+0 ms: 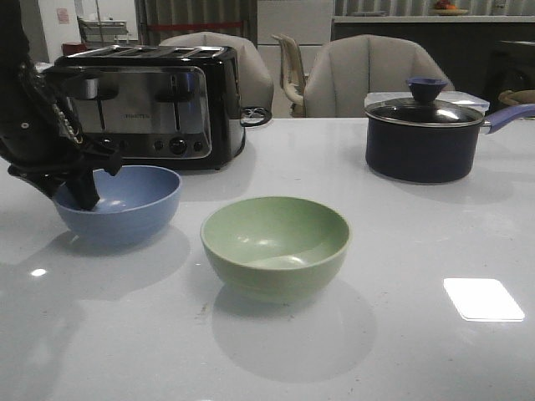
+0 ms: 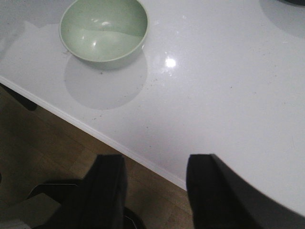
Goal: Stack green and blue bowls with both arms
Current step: 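Lower the left gripper onto the rim of the light blue bowl and grasp, then lift the blue bowl and lower it into the green bowl, then release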
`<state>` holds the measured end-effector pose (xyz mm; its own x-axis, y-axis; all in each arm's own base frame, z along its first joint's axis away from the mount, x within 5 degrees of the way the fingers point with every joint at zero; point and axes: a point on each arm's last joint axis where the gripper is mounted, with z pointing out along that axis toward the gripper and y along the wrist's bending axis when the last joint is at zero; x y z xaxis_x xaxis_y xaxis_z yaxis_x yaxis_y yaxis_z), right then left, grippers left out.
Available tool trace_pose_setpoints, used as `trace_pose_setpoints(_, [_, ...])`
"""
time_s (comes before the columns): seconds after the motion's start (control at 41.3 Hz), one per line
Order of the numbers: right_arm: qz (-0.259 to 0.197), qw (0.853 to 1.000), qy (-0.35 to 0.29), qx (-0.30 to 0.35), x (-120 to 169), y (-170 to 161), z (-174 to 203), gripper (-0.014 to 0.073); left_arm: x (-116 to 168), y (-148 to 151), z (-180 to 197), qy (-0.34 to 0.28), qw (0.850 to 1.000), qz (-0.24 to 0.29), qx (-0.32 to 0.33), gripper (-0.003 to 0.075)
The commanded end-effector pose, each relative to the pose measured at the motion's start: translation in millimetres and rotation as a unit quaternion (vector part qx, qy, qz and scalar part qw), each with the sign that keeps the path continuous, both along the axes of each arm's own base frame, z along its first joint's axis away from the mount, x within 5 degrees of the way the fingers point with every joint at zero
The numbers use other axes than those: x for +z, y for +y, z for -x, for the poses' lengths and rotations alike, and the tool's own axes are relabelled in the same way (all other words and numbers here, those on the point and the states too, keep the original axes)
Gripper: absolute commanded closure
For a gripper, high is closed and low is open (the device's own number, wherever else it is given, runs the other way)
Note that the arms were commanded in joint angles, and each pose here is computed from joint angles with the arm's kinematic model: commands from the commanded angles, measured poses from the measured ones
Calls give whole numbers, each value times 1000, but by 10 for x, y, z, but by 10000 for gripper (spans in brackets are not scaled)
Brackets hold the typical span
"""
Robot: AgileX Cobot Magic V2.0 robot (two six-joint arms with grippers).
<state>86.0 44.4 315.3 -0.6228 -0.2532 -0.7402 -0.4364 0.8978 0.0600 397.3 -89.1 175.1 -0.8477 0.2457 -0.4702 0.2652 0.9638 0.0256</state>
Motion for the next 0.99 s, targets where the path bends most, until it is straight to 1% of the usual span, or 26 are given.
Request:
trace_pose_setpoints(0.0, [-16,999,-40,-5,124,6,-36,174,325,-17,-27,-49,999,14,3,611])
trace_pose_setpoints(0.024, [-16,999,-40,-5,124,6,-36,174,339,-16,-22,-49,999,14,3,625])
trace_pose_setpoints(0.121, [-16,999,-40,-5,124,6,-36,174,493,-6,20,-62,998,17,3,619])
trace_pose_setpoints(0.194, [-16,999,-40,-5,124,6,-36,174,670,-12,76,-81,996,21,1,619])
trace_pose_setpoints(0.291, [-16,999,-40,-5,124,6,-36,174,982,-49,169,-105,994,33,-4,619])
trace_pose_setpoints(0.436, [-16,999,-40,-5,124,6,-36,174,1388,-228,350,-126,990,49,-32,619])
trace_pose_setpoints(0.533, [-16,999,-40,-5,124,6,-36,174,1554,-419,481,-128,988,60,-60,619])
trace_pose_setpoints(0.581, [-16,999,-40,-5,124,6,-36,174,1603,-541,551,-125,987,62,-79,619])
trace_pose_setpoints(0.702, [-16,999,-40,-5,124,6,-36,174,1620,-864,717,-118,983,67,-127,619])
trace_pose_setpoints(0.823, [-16,999,-40,-5,124,6,-36,174,1567,-1157,855,-110,977,70,-170,619])
trace_pose_setpoints(0.969, [-16,999,-40,-5,124,6,-36,174,1444,-1416,940,-98,972,69,-203,619])
